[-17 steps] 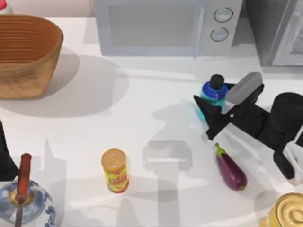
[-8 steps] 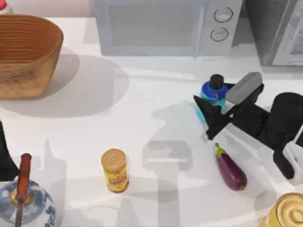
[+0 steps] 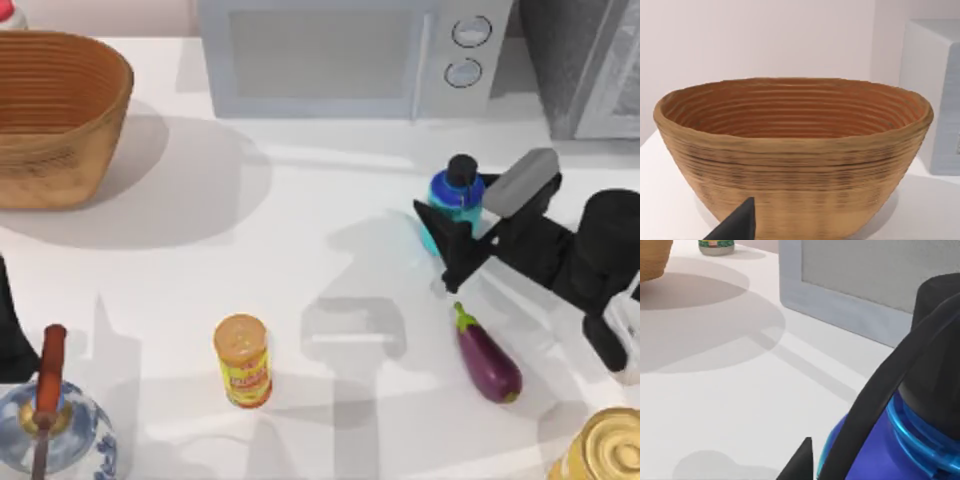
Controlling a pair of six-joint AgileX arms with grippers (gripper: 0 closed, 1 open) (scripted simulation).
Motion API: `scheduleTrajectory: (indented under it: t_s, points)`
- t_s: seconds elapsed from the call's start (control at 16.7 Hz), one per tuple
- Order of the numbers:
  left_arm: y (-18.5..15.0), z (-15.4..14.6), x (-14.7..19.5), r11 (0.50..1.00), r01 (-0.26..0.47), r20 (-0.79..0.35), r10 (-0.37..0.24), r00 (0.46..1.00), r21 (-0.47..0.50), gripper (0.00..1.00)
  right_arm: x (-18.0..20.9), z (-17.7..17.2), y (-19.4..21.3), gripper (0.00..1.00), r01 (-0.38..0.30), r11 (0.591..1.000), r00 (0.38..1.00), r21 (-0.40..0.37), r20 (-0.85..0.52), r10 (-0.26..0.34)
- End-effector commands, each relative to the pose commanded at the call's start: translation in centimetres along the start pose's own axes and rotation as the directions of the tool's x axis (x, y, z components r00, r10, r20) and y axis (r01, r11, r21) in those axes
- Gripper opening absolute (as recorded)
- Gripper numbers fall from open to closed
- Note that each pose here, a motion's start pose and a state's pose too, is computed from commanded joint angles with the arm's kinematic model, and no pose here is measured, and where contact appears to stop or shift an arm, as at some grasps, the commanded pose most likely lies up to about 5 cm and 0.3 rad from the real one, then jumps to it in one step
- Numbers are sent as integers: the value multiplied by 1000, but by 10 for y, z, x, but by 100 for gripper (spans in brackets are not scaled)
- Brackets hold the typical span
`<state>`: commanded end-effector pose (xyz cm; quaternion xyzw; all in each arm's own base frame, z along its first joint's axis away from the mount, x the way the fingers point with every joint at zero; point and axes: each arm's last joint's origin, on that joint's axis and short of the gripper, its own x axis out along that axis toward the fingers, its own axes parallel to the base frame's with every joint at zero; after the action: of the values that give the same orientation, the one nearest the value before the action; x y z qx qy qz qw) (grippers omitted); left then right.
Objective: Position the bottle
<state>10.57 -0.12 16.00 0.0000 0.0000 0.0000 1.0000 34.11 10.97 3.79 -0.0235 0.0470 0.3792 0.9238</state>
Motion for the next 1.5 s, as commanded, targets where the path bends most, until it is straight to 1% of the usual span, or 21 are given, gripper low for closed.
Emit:
scheduleTrajectory:
  t_s: [0.24,0.42,0.6,0.84,1.02,1.14,1.5]
  points:
    - [0,0,0,1000,0,0,0,1000,0,100,-19,-4,-43,0,-37,999,997,-20,-62,36]
    - [0,0,0,1000,0,0,0,1000,0,100,-54,-9,-90,0,-62,998,992,-23,-110,59]
    - [0,0,0,1000,0,0,0,1000,0,100,-108,-10,-139,0,-57,998,991,-6,-122,56]
    - [0,0,0,1000,0,0,0,1000,0,100,-197,-4,-185,0,-4,1000,997,15,-76,5]
    - [0,0,0,1000,0,0,0,1000,0,100,-250,4,-199,0,35,999,999,12,-22,-35]
    - [0,0,0,1000,0,0,0,1000,0,100,-269,7,-201,0,44,999,999,12,3,-44]
    - [0,0,0,1000,0,0,0,1000,0,100,-270,5,-201,0,42,999,999,20,7,-42]
